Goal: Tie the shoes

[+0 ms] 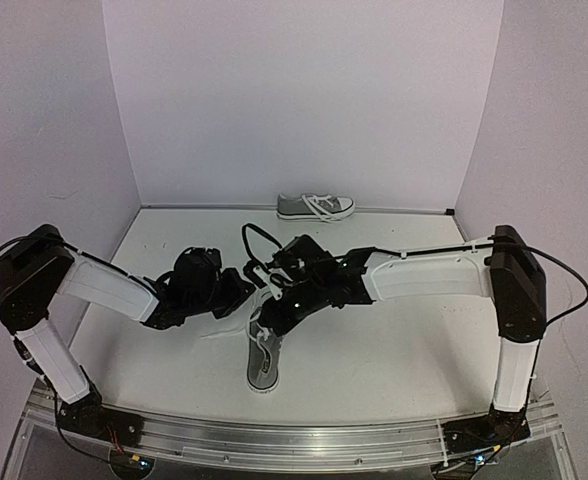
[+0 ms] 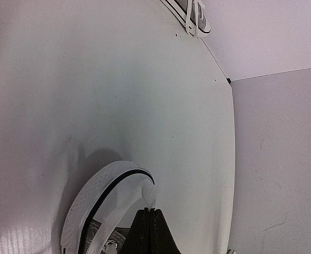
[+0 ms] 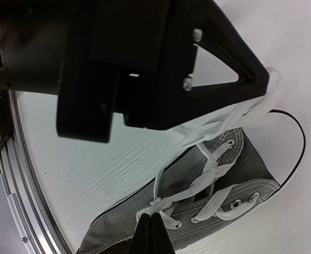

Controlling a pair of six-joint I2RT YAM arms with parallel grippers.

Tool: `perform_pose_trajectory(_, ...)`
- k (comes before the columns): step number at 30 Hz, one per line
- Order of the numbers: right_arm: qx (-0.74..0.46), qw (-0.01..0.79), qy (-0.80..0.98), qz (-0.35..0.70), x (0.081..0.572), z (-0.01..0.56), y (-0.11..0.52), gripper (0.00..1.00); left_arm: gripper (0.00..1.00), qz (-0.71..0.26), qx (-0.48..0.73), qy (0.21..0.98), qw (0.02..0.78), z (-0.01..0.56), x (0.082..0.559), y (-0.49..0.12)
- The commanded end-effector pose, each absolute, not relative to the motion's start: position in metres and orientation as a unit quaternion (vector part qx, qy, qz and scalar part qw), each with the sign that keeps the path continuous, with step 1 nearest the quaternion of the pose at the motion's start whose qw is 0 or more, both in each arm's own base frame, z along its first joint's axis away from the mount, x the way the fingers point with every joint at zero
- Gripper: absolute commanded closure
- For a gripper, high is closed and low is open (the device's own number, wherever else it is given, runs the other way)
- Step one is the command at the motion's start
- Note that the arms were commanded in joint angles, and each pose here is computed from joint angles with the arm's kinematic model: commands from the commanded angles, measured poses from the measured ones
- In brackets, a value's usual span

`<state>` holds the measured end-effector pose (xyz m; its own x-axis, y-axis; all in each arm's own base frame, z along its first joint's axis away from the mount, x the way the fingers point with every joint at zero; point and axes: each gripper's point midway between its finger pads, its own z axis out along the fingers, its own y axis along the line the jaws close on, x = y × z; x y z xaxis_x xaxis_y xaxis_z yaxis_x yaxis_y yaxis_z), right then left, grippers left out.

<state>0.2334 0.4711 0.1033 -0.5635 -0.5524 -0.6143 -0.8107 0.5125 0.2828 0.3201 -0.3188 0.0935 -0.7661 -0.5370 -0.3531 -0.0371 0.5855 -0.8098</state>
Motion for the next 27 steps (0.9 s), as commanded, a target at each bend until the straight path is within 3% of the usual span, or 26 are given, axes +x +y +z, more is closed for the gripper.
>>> perform_pose_trajectory(1,-0.417,0.257,0.819,0.301,0.229,0.129,0.475,1.00,1.00,-0.516,-0.185,0.787,0.283,0.124,0.328,-0.347)
perform_pose_trajectory(11,-0.421,0.267,0.813,0.300,0.229,0.133,0.473,1.00,1.00,-0.556,-0.194,0.765,0.262,0.117,0.325,-0.361)
perform_pose_trajectory(21,-0.417,0.276,0.816,0.289,0.232,0.134,0.468,1.00,1.00,-0.519,-0.146,0.815,0.212,0.090,0.284,-0.347)
perform_pose_trajectory(27,-0.418,0.273,0.817,0.287,0.231,0.131,0.466,1.00,1.00,-0.489,-0.099,0.836,0.228,0.116,0.272,-0.336)
